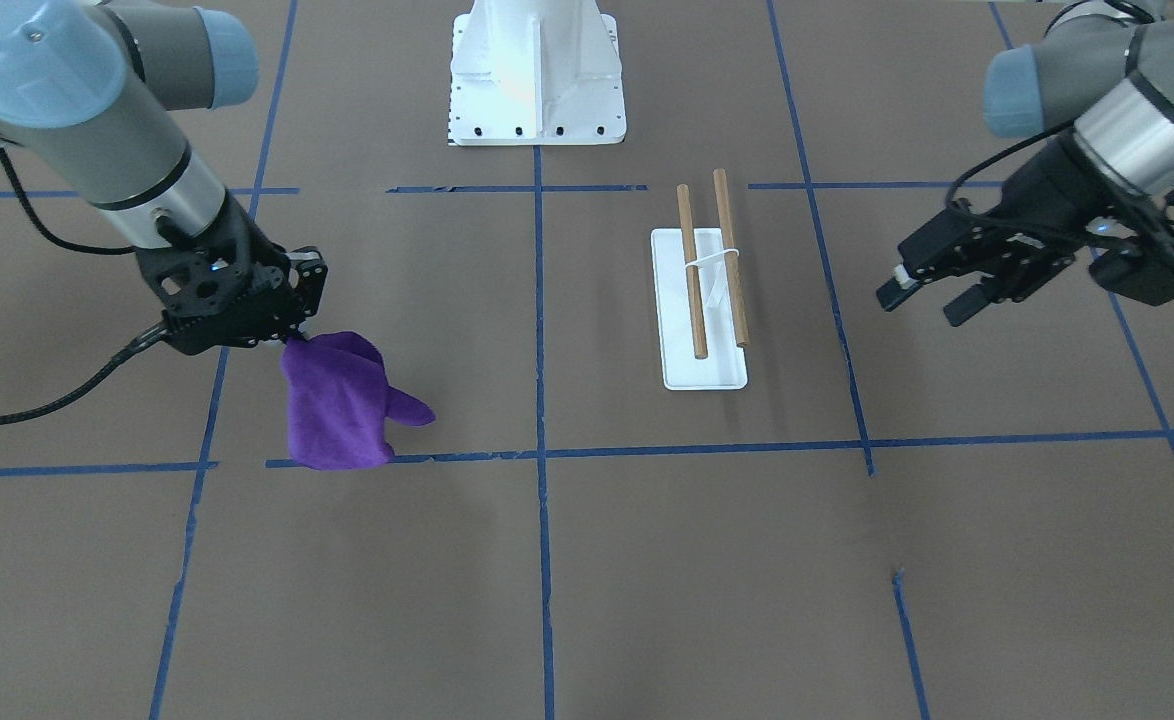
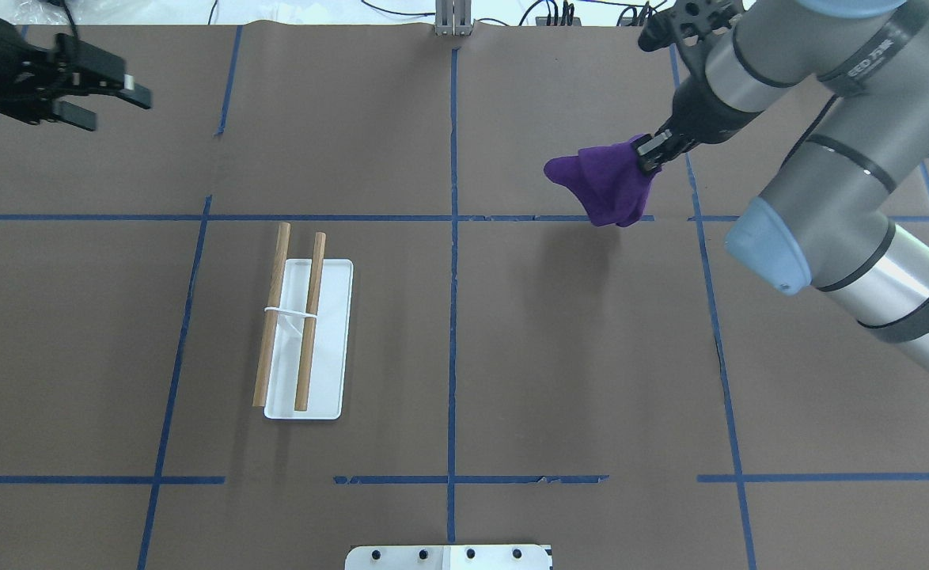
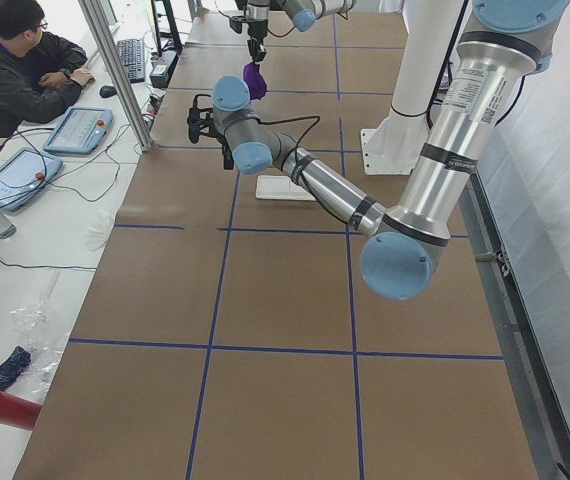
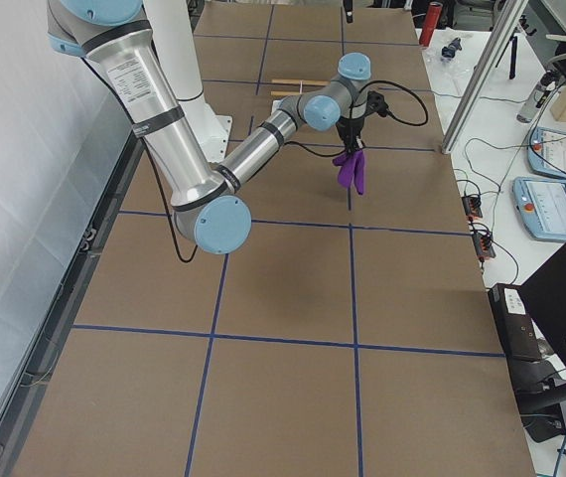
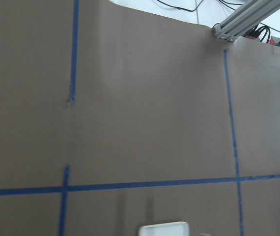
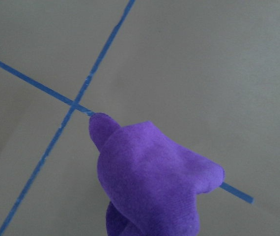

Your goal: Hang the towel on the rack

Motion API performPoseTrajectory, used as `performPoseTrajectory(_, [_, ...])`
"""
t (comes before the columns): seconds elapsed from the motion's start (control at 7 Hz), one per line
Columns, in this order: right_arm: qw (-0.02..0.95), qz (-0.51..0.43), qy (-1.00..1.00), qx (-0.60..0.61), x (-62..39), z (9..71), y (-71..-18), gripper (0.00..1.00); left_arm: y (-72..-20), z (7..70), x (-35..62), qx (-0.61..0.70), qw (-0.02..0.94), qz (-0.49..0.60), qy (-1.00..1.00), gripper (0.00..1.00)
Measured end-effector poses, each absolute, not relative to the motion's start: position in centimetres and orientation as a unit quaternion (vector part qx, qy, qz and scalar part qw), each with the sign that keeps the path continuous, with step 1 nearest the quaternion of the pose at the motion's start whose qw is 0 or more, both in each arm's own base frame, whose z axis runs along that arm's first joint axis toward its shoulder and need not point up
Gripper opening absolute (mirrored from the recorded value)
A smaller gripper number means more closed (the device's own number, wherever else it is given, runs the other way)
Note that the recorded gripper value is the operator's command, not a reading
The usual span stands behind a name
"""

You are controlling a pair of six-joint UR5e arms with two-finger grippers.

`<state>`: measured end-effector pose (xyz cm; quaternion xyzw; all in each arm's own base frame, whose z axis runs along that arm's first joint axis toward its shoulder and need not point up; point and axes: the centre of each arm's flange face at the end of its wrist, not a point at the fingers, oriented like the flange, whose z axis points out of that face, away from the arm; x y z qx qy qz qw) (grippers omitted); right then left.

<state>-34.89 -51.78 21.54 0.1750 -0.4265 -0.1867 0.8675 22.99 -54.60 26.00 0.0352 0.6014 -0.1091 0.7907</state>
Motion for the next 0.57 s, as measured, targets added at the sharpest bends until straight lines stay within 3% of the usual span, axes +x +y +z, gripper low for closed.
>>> performPoseTrajectory(0.57, [0.828, -0.227, -0.449, 0.249, -39.8, 13.7, -42.6, 0.00, -52.2, 17.0, 37.1, -0.083, 0.741, -0.258, 0.615, 1.00])
